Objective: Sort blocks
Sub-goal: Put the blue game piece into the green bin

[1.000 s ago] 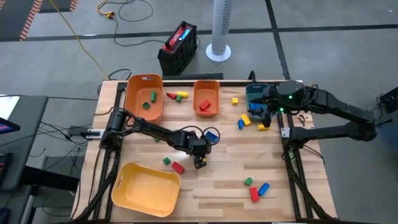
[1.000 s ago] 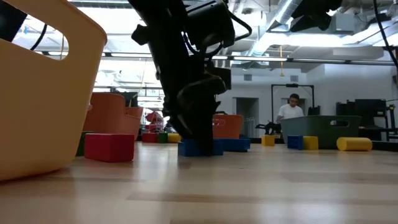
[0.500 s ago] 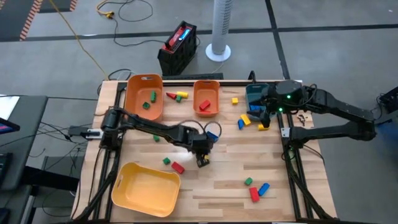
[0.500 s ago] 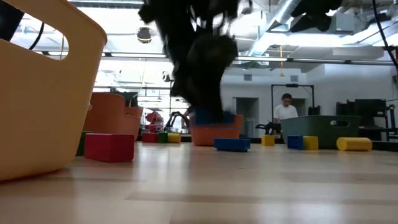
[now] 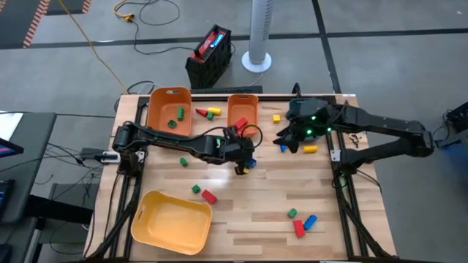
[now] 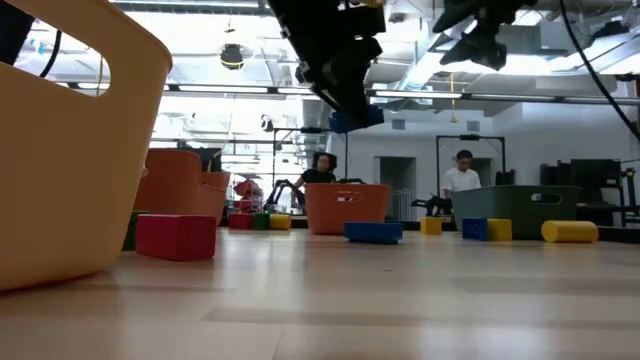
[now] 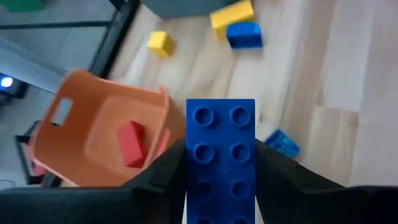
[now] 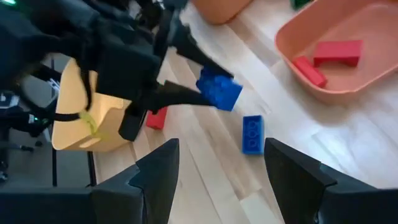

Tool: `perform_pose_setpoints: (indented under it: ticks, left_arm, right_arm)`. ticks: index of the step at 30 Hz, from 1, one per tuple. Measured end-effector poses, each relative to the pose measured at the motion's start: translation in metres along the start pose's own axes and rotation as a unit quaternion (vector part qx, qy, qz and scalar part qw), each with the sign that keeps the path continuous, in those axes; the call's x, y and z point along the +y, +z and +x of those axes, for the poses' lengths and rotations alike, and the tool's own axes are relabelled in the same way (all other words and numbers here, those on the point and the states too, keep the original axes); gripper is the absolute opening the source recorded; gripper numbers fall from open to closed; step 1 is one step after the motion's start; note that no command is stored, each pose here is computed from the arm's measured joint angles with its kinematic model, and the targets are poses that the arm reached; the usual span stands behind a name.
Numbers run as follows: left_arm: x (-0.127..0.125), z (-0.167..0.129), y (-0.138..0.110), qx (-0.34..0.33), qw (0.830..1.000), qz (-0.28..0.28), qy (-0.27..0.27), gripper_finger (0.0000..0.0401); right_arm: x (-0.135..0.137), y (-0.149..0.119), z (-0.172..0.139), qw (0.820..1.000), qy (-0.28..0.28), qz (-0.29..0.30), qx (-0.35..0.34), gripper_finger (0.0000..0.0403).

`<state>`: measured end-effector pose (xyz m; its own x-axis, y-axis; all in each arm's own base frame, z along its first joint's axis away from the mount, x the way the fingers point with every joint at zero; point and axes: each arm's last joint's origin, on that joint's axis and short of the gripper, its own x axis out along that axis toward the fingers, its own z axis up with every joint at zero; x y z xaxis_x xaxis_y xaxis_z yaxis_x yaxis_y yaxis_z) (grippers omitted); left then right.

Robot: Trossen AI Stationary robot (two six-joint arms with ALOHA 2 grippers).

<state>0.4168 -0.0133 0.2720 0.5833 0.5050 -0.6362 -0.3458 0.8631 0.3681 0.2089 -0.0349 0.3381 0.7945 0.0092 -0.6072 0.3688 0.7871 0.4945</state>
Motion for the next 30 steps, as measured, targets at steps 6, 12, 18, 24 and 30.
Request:
perform_pose_setpoints:
  ticks: [6,12,18,24,30]
  left_arm:
    - [0.012,-0.006,0.017,-0.028,0.999,-0.007,0.035,0.0132]
    - [0.017,-0.016,0.03,-0.051,0.997,-0.001,0.054,0.0132]
    - [0.018,-0.018,0.04,-0.094,0.993,0.0,0.066,0.0132]
    - [0.018,-0.02,0.048,-0.124,0.99,0.01,0.071,0.0132]
    - [0.019,-0.021,0.051,-0.139,0.987,0.023,0.074,0.0132]
  right_arm:
    - [-0.001,0.008,0.021,1.0,-0.016,0.017,-0.017,0.0248]
    - [-0.008,0.02,0.026,0.998,-0.005,0.047,-0.041,0.0249]
    - [-0.017,0.029,0.032,0.997,0.041,0.065,-0.031,0.0249]
    - [-0.017,0.031,0.033,0.995,0.056,0.076,-0.028,0.025]
    - [-0.018,0.033,0.034,0.994,0.065,0.078,-0.03,0.0249]
